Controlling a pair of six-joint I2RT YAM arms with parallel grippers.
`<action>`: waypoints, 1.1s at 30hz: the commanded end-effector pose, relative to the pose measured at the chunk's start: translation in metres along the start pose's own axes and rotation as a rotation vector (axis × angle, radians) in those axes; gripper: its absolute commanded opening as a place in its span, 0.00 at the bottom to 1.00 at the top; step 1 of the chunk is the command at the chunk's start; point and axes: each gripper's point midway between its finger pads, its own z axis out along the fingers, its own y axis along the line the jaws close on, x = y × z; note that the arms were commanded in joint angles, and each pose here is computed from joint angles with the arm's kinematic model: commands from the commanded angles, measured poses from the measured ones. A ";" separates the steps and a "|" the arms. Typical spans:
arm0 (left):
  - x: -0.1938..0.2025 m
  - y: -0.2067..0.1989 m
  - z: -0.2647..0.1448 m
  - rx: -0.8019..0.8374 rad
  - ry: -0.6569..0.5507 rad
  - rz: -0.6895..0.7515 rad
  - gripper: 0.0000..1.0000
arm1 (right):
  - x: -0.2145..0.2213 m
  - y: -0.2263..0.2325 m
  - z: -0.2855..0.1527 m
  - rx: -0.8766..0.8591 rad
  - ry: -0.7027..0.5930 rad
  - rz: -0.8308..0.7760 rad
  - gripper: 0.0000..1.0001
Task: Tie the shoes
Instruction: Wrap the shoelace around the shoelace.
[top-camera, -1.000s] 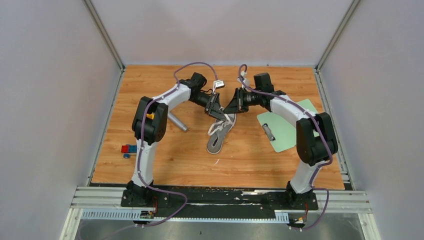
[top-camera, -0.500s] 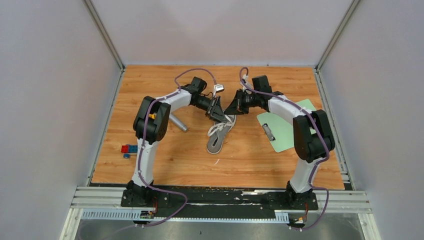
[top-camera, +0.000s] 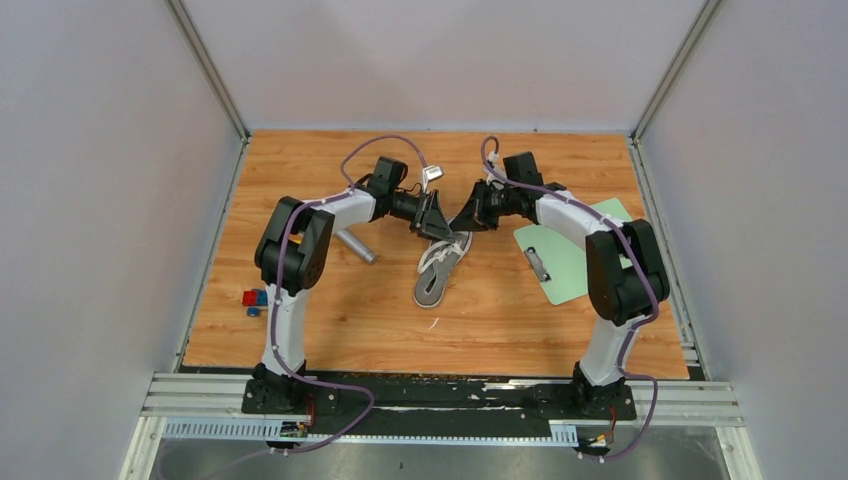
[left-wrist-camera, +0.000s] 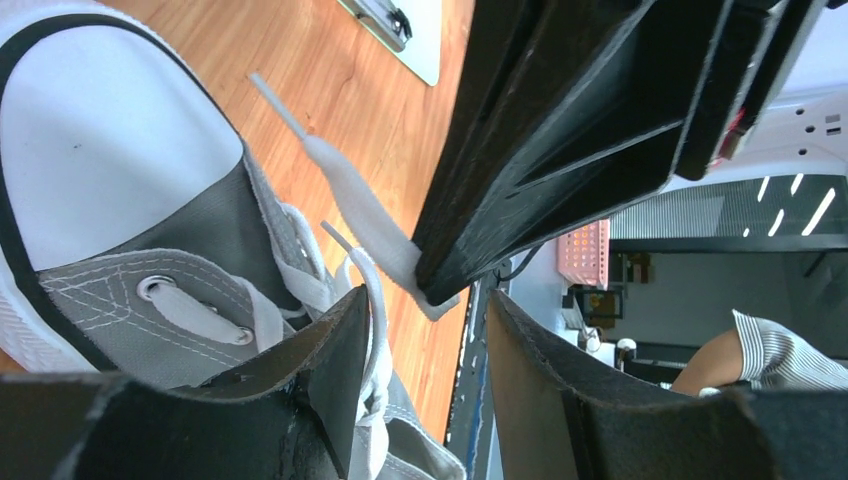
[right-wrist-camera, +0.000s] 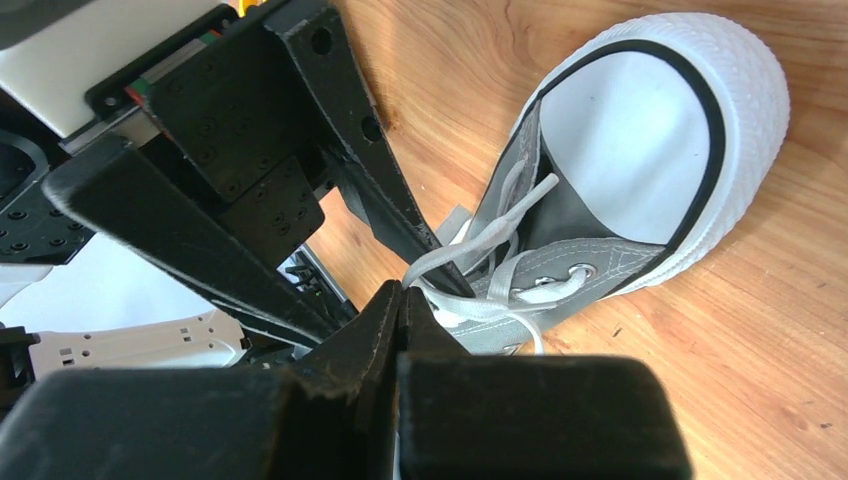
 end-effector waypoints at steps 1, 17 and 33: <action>-0.017 -0.028 -0.008 0.025 -0.053 0.093 0.54 | 0.003 0.015 0.002 -0.034 0.004 0.009 0.00; -0.001 -0.026 -0.012 -0.001 -0.014 0.147 0.29 | 0.009 0.026 0.014 -0.046 0.014 -0.030 0.00; -0.003 -0.044 -0.020 0.000 0.030 0.254 0.10 | 0.002 0.039 -0.022 -0.185 0.001 -0.335 0.55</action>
